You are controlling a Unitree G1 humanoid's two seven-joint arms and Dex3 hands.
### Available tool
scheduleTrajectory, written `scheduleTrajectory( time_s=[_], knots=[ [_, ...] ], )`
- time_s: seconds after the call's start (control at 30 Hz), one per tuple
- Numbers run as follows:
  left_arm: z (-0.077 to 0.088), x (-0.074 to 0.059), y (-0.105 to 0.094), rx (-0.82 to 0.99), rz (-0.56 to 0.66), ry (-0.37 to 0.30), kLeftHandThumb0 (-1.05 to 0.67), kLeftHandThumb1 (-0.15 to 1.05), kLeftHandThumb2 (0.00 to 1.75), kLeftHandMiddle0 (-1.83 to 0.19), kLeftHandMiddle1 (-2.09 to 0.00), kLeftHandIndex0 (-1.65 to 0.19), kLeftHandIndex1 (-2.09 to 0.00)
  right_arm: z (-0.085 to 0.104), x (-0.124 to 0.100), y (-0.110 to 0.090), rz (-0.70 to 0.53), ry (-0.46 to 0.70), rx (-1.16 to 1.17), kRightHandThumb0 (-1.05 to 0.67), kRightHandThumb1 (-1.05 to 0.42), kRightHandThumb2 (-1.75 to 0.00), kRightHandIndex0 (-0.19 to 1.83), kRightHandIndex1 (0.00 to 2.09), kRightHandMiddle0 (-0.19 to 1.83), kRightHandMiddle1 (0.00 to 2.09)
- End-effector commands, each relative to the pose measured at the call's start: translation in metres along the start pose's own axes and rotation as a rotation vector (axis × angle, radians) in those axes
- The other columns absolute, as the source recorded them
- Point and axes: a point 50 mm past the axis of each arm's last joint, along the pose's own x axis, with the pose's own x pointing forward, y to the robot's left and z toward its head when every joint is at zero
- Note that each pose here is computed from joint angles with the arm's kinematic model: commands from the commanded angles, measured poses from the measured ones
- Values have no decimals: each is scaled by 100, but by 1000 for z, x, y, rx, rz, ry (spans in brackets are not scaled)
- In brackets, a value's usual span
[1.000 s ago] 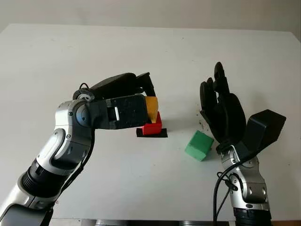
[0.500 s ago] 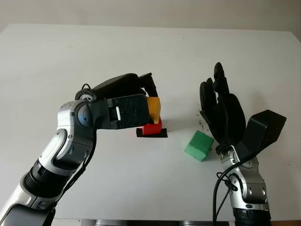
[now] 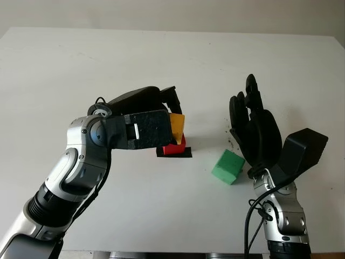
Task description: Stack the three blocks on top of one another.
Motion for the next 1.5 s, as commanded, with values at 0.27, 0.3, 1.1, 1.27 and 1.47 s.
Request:
scheduleTrajectory(
  time_s=[0.27,0.3,1.1,1.27,1.47],
  knots=[
    [-1,-3,-5,9,-6,-8,-56,105,8,-18,-7,-9,-54,2,-2,0,-12,-18,9,-66,-105,-47,-19,0,-19,0],
    [-1,-3,-5,10,-5,-10,-56,105,8,-18,-6,-8,-50,2,-2,0,-12,-18,9,-66,-105,-48,-19,0,-19,0],
    [-12,-60,38,-159,98,-48,-88,102,6,19,0,19,0,4,-5,-7,5,-23,-23,-65,-105,-49,-19,0,-19,0],
    [-20,-89,43,-354,305,-86,-91,104,19,19,0,19,0,11,-3,-13,28,-42,-45,-63,-105,-50,-19,0,-19,0],
    [-41,-103,35,-545,575,-101,-72,105,50,18,-3,17,-5,31,3,-26,64,-89,-118,-63,-105,-46,-19,0,-19,0]
  ],
)
